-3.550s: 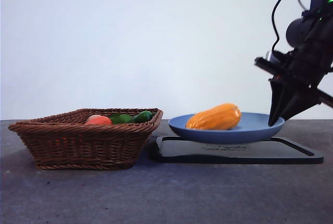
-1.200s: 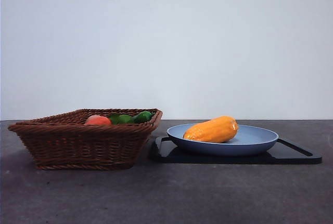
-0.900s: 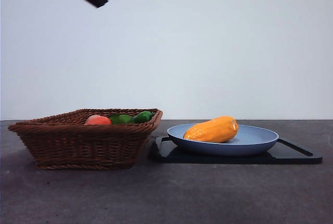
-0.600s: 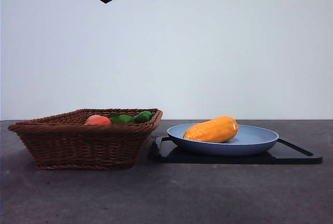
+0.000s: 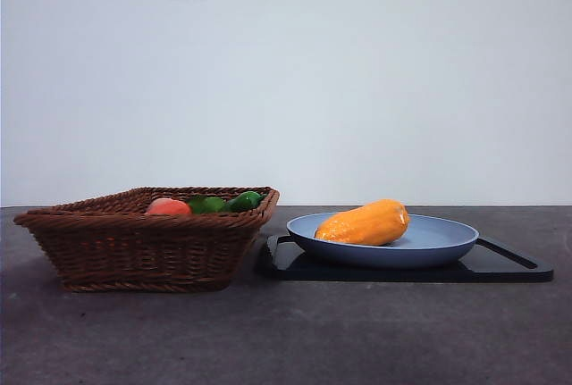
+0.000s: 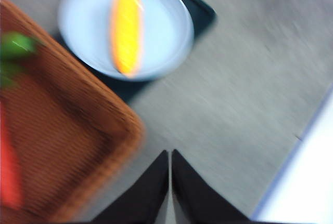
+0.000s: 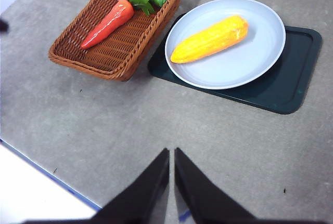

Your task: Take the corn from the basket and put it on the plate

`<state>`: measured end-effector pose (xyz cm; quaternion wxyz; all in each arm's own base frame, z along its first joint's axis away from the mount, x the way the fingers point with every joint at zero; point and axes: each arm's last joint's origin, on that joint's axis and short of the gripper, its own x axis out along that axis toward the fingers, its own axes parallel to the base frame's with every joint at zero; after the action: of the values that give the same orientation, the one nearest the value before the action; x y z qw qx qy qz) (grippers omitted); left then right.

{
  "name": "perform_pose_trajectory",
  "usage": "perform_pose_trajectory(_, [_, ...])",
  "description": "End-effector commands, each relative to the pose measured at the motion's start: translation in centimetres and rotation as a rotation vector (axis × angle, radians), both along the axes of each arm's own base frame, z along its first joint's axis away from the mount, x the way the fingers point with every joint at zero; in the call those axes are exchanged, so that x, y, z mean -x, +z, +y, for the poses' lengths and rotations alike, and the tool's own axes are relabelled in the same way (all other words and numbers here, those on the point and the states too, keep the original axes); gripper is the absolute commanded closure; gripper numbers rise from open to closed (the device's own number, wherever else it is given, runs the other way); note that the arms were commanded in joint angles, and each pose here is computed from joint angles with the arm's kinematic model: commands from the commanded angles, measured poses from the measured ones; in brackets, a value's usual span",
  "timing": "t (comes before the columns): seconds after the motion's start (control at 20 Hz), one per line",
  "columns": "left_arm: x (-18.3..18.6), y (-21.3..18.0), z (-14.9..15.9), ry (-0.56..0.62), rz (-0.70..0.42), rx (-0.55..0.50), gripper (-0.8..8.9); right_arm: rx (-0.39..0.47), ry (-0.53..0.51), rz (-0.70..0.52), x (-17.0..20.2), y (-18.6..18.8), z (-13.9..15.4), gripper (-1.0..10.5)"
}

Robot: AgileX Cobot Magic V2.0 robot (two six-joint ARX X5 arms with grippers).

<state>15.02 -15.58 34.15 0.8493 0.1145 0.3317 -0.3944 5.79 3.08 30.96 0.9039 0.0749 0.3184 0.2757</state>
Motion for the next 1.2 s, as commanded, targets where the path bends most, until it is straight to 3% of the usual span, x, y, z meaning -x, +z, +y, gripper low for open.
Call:
perform_pose_trajectory(0.05, [0.4,2.2,2.0,-0.031,-0.220,0.039,8.06,-0.009,-0.004,-0.006,-0.1,0.2,0.1,9.4])
perform_pose_trajectory(0.25, [1.6,4.3,8.1,0.214,-0.545,0.201,8.06,-0.009,-0.004,-0.006,-0.1,0.2,0.1,9.4])
perform_pose_trajectory(0.45, [4.0,1.5,12.4,0.452,-0.728,0.204,8.06,-0.009,-0.004,-0.006,-0.1,0.2,0.1,9.4])
perform_pose_trajectory(0.7, [5.6,-5.7,14.2,0.586,-0.785,0.201,8.06,-0.009,-0.004,-0.006,-0.1,0.2,0.1,9.4])
perform_pose_trajectory(0.9, [6.0,-11.0,14.5,0.631,-0.762,0.222,8.06,-0.009,-0.004,-0.006,-0.1,0.2,0.1,9.4])
perform_pose_trajectory(1.2, [5.9,-15.5,14.7,0.664,-0.714,0.212,8.06,-0.009,-0.004,-0.006,-0.1,0.2,0.1,9.4])
